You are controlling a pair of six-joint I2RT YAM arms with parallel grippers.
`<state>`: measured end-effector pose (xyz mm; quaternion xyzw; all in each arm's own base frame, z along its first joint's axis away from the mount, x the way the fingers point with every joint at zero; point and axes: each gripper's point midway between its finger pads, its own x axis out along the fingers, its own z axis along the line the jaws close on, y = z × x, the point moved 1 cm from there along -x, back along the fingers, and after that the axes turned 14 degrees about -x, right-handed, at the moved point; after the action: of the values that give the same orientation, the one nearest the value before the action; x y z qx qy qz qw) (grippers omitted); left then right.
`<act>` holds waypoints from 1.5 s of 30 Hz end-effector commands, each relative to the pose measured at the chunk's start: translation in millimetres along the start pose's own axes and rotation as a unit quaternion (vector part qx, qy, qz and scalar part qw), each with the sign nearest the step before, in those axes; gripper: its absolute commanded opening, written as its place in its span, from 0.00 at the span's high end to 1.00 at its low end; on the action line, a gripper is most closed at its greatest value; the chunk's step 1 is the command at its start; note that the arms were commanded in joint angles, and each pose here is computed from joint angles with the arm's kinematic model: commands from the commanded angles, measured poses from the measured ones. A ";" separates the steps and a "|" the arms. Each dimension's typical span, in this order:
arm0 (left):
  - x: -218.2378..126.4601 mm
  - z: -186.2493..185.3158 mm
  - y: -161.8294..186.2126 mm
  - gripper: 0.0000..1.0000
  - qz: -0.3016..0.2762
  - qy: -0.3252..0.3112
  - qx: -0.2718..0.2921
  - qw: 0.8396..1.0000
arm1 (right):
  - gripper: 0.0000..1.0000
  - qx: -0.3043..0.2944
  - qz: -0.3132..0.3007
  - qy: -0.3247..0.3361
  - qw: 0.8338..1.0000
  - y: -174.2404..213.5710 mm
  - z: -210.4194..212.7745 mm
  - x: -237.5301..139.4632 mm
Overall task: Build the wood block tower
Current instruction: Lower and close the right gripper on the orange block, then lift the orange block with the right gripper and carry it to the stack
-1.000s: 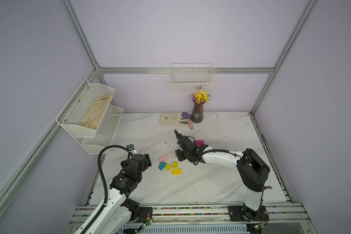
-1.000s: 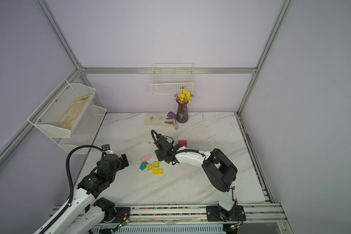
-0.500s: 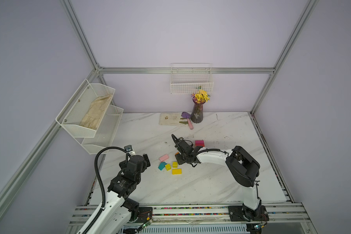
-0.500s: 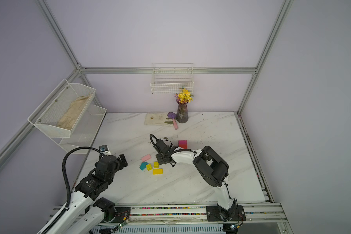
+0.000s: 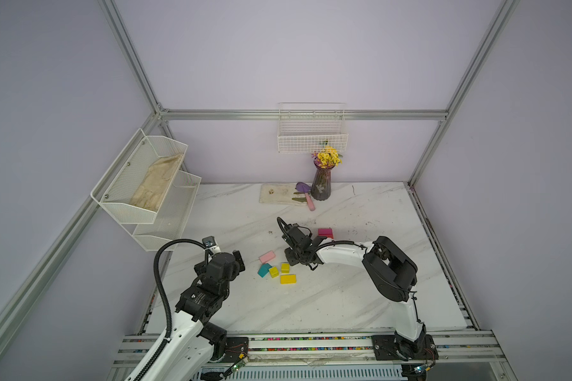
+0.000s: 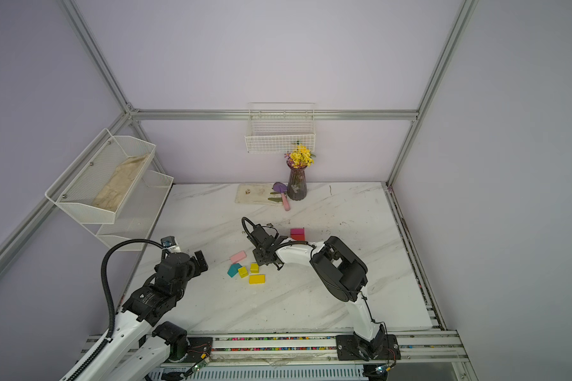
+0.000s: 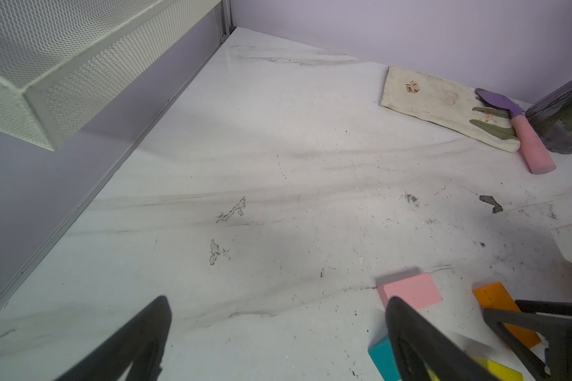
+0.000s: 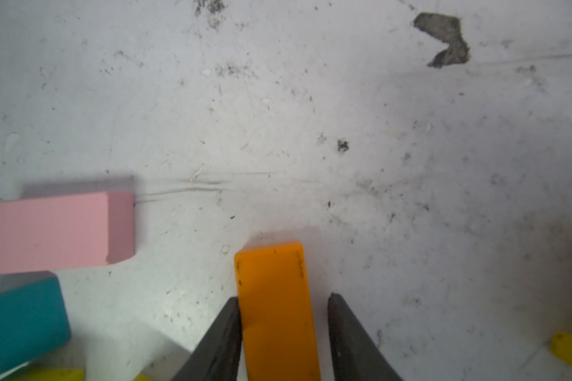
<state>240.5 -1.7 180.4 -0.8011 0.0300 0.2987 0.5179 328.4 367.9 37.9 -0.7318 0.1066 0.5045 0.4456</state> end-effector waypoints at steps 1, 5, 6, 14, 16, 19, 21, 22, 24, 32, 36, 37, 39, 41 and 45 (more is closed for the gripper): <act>-2.9 0.0 -9.9 0.00 -0.017 -0.002 -0.015 1.000 | 0.59 -0.001 0.007 0.002 1.000 1.7 1.0 2.1; -2.6 -0.9 -8.2 0.00 -0.013 0.001 -0.013 1.000 | 0.63 0.002 0.007 0.001 1.000 1.4 1.1 0.9; -2.7 -1.5 -7.9 0.00 -0.012 0.003 -0.013 1.000 | 0.64 0.003 0.006 0.001 1.000 0.8 1.0 0.3; -6.5 -5.5 -6.5 0.00 -0.010 0.028 -0.008 1.000 | 0.76 0.016 -0.042 0.011 0.999 -18.9 -7.1 -27.0; -7.9 -3.7 -8.1 0.00 -0.016 0.028 -0.011 0.999 | 0.77 0.022 -0.063 0.012 0.998 -25.1 -10.2 -40.2; -9.7 -2.5 -8.5 0.00 -0.019 0.030 -0.014 0.999 | 0.81 0.042 -0.094 0.024 0.994 -35.4 -19.8 -67.7; -10.9 -2.0 -8.9 0.00 -0.021 0.032 -0.016 0.999 | 0.83 0.055 -0.120 0.023 0.991 -39.8 -24.4 -87.6; -11.4 -1.8 -9.2 0.00 -0.022 0.033 -0.016 0.999 | 0.84 0.062 -0.134 0.025 0.989 -42.1 -27.7 -99.9; -12.0 -1.7 -9.0 0.00 -0.022 0.035 -0.018 0.999 | 0.88 0.074 -0.155 0.034 0.985 -43.4 -36.0 -121.2; -12.7 0.3 -8.8 0.00 -0.022 0.032 -0.020 0.999 | 0.99 0.145 -0.242 0.137 0.950 -29.2 -94.2 -207.0; -12.7 -0.5 -8.4 0.00 -0.020 0.033 -0.019 0.999 | 1.00 0.183 -0.261 0.172 0.932 -16.3 -123.1 -228.2; -12.7 -0.2 -8.3 0.00 -0.020 0.033 -0.019 0.999 | 1.00 0.190 -0.263 0.177 0.929 -12.8 -128.9 -230.9; -13.2 -1.7 -8.2 0.00 -0.019 0.038 -0.020 0.999 | 1.00 0.203 -0.261 0.184 0.925 -7.2 -140.6 -231.1; -12.9 -2.7 -7.3 0.00 -0.017 0.041 -0.018 0.999 | 1.00 0.218 -0.254 0.186 0.924 -2.2 -154.7 -228.7; -13.3 -7.5 -5.8 0.00 -0.011 0.054 -0.014 0.998 | 1.00 0.242 -0.237 0.174 0.925 8.5 -173.6 -214.9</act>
<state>234.0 -5.6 196.9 -0.8240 0.0344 0.2571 0.5038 330.0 174.9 236.2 -0.6998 0.1165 0.2004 0.6757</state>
